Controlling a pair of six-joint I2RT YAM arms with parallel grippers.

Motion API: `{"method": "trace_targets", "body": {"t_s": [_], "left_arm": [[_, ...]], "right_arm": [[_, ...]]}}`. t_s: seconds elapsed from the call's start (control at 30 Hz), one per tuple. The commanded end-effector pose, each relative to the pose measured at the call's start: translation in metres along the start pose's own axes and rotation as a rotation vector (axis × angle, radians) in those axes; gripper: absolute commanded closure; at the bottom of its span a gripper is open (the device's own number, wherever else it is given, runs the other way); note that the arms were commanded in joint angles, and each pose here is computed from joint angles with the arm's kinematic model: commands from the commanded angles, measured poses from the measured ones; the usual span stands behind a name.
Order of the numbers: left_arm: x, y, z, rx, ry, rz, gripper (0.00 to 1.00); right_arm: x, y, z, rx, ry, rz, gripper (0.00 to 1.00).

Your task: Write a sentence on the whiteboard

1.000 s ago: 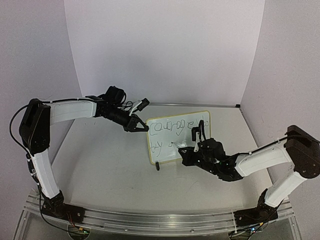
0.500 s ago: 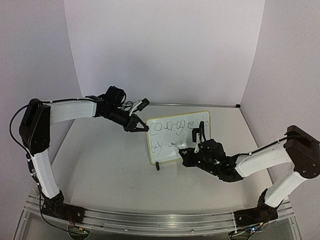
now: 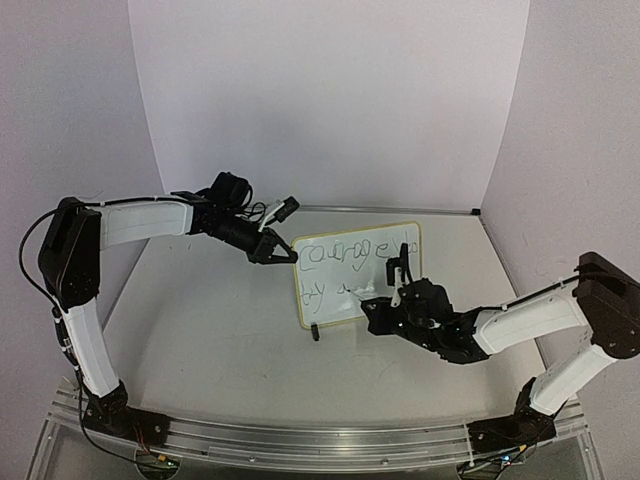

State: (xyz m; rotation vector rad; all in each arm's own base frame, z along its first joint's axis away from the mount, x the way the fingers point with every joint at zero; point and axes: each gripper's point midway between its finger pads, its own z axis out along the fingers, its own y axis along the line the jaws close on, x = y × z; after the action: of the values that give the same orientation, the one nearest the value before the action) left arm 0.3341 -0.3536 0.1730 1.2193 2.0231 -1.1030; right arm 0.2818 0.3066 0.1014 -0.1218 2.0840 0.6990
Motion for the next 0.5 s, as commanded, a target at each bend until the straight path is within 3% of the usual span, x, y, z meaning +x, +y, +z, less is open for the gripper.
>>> {"method": "trace_targets", "body": {"t_s": [0.0,0.47], "left_arm": [[-0.002,0.013,-0.005,-0.106,0.016,0.098,1.00],[-0.003,0.011,-0.004,-0.104,0.015,0.101,1.00]], "right_arm": [[-0.016,-0.012,-0.011,0.054,-0.051,-0.002,1.00],[-0.026,-0.003,-0.012,0.029,-0.074,-0.009,1.00]]}}
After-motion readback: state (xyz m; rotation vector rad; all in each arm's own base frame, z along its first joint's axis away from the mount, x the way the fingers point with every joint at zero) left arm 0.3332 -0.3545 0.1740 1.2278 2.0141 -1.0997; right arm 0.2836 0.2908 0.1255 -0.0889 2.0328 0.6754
